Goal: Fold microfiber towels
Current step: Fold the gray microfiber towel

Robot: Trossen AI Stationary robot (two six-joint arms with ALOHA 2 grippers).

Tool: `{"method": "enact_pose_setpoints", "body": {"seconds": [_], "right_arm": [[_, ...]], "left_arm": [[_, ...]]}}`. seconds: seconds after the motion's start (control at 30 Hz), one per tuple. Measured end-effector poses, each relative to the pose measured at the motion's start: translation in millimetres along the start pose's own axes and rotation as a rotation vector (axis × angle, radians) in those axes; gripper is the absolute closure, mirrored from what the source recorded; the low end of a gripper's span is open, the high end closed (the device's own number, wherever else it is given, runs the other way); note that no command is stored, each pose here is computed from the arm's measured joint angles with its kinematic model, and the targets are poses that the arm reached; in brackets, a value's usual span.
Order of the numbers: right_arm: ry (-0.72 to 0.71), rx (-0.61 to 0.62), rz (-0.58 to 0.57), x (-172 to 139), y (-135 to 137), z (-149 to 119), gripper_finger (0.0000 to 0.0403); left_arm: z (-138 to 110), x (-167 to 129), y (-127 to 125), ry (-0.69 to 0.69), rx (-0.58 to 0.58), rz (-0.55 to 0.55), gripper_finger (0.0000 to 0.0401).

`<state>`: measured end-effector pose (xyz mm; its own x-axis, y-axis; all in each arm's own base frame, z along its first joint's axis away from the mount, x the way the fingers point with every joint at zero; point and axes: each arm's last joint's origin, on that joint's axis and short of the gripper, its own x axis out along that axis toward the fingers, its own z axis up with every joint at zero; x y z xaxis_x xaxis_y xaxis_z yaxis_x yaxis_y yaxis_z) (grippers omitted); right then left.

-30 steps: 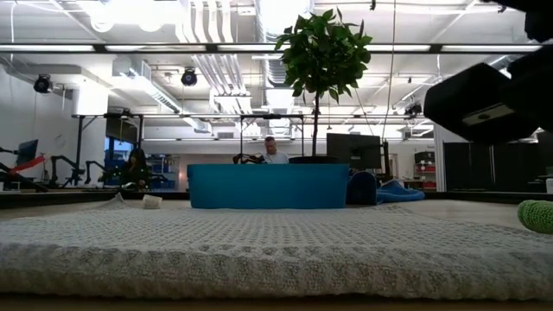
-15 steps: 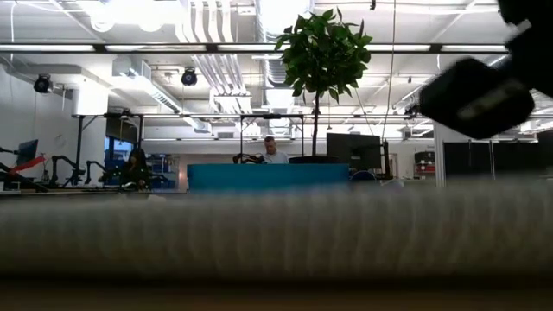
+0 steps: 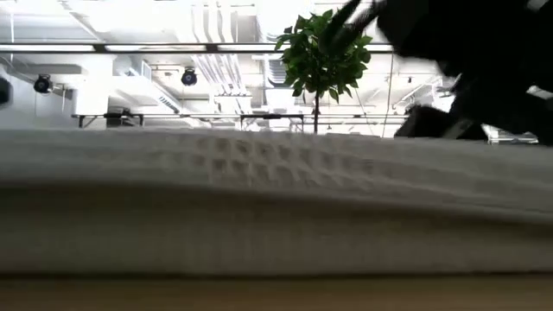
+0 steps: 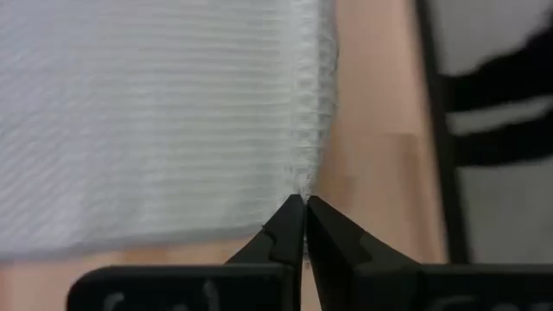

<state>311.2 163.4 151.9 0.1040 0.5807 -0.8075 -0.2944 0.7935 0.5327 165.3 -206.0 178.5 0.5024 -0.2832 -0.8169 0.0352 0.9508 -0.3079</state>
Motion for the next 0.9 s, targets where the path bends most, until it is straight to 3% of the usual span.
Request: {"method": "enact_pose_setpoints", "body": {"seconds": [0.23,0.57,0.9], "right_arm": [[0.017,0.119,-0.032,-1,-22,-10,0.0394],[-0.022,0.177,-0.119,-5,-26,-9,0.0371],[-0.108,0.195,-0.197,-32,-21,-8,0.0281]], "left_arm": [[-7,-4,36,-0.027,-0.064,0.035,0.0401],[-11,5,49,-0.009,-0.101,0.09,0.0399],[-9,4,49,-0.037,-0.104,0.111,0.0307]]}}
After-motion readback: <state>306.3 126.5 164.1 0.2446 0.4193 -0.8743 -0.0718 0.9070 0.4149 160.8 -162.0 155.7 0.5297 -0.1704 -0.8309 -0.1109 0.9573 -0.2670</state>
